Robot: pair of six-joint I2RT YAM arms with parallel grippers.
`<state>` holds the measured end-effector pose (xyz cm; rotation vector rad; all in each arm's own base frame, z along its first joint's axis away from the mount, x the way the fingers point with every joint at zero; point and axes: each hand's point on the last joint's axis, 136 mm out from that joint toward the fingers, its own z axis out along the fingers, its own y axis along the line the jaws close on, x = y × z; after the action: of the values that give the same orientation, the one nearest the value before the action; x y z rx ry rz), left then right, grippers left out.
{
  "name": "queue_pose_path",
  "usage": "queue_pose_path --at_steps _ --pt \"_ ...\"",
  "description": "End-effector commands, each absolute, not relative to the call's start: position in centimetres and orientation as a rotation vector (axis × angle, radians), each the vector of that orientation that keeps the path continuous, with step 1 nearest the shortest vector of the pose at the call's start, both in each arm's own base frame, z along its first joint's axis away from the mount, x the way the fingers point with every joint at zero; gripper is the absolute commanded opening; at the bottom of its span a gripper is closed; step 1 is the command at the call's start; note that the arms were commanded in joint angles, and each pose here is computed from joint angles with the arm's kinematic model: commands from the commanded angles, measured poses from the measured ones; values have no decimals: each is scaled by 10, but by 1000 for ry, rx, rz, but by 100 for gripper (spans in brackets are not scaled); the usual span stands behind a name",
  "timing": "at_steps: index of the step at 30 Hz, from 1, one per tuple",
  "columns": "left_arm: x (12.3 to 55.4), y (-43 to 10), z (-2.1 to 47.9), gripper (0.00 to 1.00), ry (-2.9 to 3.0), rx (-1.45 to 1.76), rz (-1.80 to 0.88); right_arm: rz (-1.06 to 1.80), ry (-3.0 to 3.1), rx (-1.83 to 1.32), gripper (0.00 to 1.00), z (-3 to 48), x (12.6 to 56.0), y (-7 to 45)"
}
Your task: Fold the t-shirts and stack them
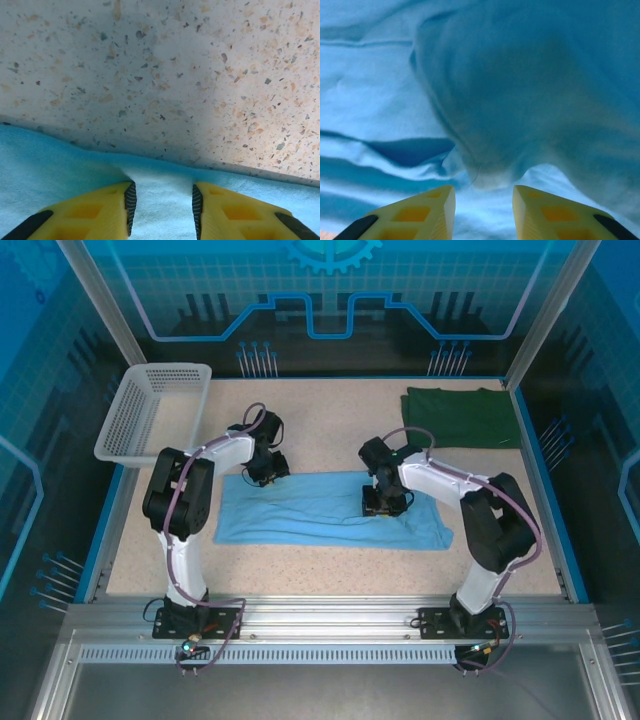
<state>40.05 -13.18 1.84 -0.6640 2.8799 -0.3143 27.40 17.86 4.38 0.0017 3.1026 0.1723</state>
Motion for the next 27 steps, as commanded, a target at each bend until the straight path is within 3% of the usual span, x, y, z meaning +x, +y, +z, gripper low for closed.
queue_pose_path --at_steps 1,16,27 --pt "391 -121 -1 39 2922 -664 -241 68 3101 8 35 44 282 176" --pt "393 -117 4 42 2924 -618 -201 89 3113 -37 1 42 284 182" --pt "400 -111 7 43 2919 -566 -146 324 3285 -200 0 62 251 204"
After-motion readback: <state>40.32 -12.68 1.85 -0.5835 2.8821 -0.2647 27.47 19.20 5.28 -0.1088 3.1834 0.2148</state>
